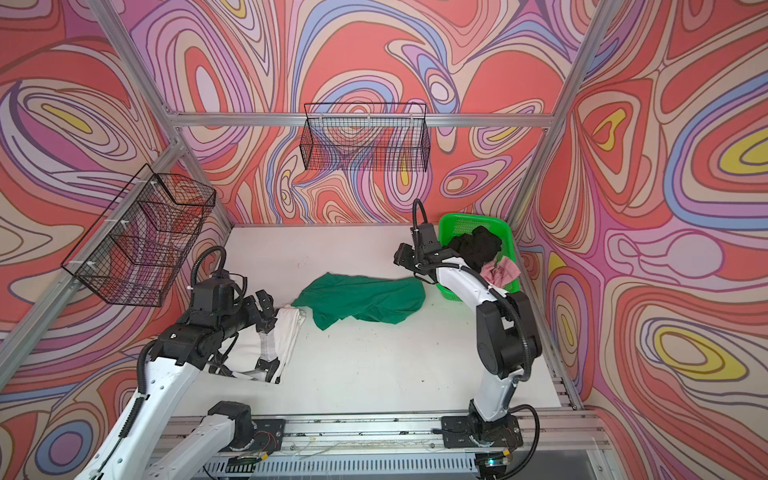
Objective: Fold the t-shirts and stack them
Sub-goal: 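Carry the green t-shirt beside the white shirt and release it, then reach the right gripper to the green t-shirt edge while the left gripper moves toward it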
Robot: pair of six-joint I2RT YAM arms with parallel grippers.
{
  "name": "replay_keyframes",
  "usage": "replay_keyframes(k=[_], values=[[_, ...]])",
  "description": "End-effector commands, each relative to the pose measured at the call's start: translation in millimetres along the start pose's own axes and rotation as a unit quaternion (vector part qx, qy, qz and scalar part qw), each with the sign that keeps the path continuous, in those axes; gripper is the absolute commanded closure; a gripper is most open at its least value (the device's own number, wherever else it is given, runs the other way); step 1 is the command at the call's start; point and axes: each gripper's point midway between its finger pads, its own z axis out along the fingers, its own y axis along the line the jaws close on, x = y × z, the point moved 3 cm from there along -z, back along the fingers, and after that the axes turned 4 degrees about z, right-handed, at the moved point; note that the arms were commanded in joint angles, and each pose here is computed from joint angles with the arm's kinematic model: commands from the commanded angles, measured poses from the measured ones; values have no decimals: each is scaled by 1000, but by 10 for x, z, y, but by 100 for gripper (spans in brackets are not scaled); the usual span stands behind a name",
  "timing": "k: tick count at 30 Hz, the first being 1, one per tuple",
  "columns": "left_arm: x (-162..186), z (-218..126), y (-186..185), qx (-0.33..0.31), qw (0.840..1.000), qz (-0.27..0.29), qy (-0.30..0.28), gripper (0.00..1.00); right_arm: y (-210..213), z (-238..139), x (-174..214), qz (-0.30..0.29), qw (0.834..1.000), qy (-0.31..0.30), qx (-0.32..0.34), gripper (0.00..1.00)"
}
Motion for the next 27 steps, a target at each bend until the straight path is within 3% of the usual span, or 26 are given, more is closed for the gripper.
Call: replay_keyframes(k=[1,10,19,23,27], values=[[-5,-23,7,-2,1000,-1,6,0,-199,116,-186,13,999,-24,43,34],[1,5,2,-3,1000,0,10,0,-820,217,-459,34,992,-33,113,35],[10,26,-11,-1,1000,1,17,0,-1024,308,-732,25,986,-56,157,34],[1,5,6,-6,1000,-1,12,0,-722,92,-824,5,992,-66,109,33],[-26,-34,67,-25,1000,-13,5,0,-24,-294,-566,-65,995,-67,40,30]])
